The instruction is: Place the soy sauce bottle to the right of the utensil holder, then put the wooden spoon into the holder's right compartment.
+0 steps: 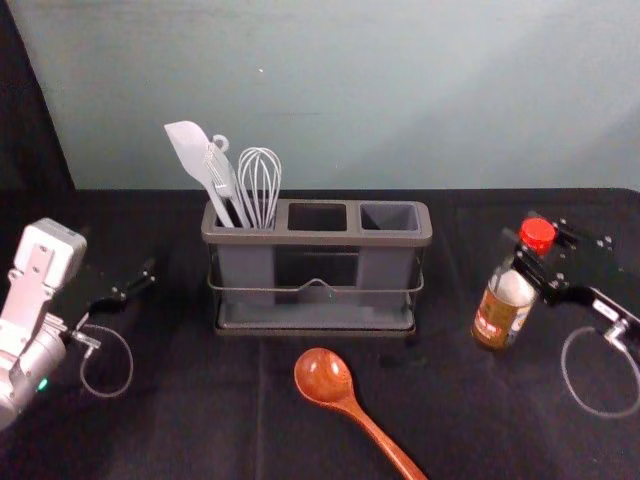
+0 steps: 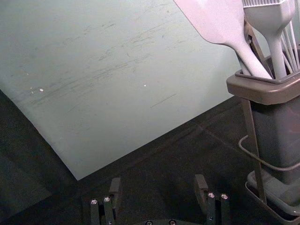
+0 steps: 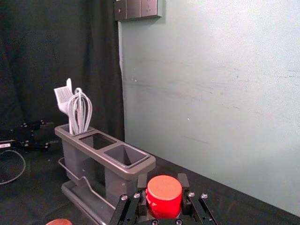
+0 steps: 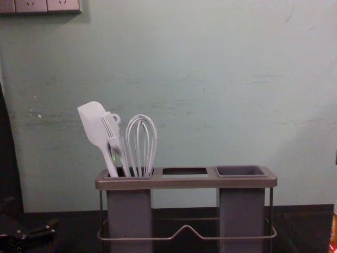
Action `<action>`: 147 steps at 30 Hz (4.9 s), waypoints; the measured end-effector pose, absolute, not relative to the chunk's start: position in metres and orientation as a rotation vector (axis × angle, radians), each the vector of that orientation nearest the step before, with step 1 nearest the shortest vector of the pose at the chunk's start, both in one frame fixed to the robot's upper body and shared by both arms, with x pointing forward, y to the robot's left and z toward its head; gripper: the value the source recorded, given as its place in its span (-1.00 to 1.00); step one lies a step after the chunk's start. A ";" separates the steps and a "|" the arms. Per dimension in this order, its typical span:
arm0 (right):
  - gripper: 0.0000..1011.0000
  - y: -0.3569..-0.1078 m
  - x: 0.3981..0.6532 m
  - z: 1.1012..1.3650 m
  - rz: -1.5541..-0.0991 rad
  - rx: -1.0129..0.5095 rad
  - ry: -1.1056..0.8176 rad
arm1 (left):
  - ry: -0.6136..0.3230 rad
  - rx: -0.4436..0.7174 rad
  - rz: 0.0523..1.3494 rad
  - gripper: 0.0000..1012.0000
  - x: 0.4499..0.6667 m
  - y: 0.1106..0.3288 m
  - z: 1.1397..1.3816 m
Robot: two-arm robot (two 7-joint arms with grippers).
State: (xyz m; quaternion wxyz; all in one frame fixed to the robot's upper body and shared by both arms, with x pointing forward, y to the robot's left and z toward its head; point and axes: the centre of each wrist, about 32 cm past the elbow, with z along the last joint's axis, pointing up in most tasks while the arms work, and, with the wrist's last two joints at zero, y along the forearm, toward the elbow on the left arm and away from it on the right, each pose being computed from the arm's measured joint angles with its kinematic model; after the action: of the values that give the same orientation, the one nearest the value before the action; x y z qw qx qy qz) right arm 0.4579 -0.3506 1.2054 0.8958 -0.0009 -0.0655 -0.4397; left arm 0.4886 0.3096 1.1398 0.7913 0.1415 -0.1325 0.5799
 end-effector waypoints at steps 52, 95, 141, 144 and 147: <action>-0.22 -0.322 0.534 1.175 -0.864 -0.016 -0.140 | -0.285 0.304 1.248 1.00 0.489 0.310 1.140; 0.31 -0.322 0.533 1.175 -0.885 -0.036 -0.120 | -0.285 0.304 1.248 1.00 0.489 0.310 1.140; 0.98 -0.321 0.459 1.251 -0.767 0.019 -0.361 | -0.285 0.304 1.248 1.00 0.489 0.310 1.140; 0.98 -0.315 0.450 1.259 -0.728 0.002 -0.348 | -0.285 0.305 1.248 1.00 0.489 0.310 1.140; 0.98 -0.302 0.437 1.270 -0.676 -0.037 -0.283 | -0.285 0.304 1.248 1.00 0.489 0.310 1.140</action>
State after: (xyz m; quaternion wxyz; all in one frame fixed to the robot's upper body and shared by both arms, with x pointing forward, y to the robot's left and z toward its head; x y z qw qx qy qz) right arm 0.4367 -0.3022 1.2700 0.9335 -0.0181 -0.1385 -0.3304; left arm 0.4886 0.3097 1.1398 0.7913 0.1415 -0.1325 0.5799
